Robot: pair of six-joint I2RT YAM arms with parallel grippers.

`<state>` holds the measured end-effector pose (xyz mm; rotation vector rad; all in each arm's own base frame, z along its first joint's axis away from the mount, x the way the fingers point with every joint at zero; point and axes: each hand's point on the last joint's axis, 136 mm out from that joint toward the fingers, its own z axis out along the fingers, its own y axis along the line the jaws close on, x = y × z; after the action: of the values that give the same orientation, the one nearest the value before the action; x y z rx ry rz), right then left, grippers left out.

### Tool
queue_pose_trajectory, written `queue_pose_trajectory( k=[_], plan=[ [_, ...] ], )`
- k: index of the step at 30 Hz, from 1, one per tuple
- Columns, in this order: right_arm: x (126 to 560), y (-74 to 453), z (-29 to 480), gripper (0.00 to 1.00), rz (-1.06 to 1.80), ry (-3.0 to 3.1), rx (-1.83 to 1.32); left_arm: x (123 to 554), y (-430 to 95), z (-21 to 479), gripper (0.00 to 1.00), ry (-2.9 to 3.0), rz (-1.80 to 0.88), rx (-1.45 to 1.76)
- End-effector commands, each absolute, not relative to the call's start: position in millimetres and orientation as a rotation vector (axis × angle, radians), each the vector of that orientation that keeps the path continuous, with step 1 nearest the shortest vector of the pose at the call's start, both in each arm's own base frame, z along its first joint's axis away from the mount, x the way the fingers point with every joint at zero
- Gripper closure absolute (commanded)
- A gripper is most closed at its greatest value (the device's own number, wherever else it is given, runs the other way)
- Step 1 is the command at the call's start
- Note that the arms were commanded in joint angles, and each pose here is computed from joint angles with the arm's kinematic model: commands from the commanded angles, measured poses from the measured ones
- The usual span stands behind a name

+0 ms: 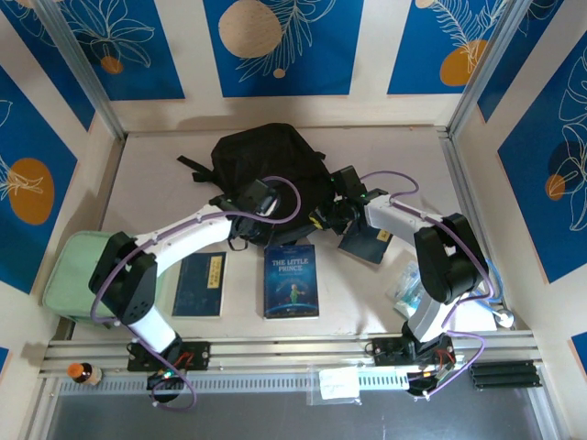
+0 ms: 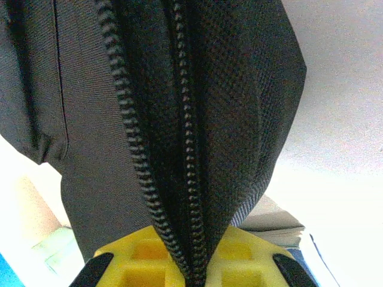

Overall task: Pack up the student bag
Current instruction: Unzip the student bag at the top-center of the table.

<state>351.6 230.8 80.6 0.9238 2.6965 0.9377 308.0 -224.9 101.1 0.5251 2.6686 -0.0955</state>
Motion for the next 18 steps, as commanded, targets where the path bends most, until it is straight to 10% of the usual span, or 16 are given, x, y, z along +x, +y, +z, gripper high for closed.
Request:
queue_pose_trajectory(
  k=[1,18],
  plan=[
    [362.3,200.5,75.7,0.94,0.794,2.644,0.975,305.4,-182.7,91.3,1.00,2.751,0.140,0.469],
    [373.5,182.7,90.1,0.94,0.786,2.600,0.935,341.8,-169.6,92.4,1.00,2.703,0.123,0.369]
  ],
)
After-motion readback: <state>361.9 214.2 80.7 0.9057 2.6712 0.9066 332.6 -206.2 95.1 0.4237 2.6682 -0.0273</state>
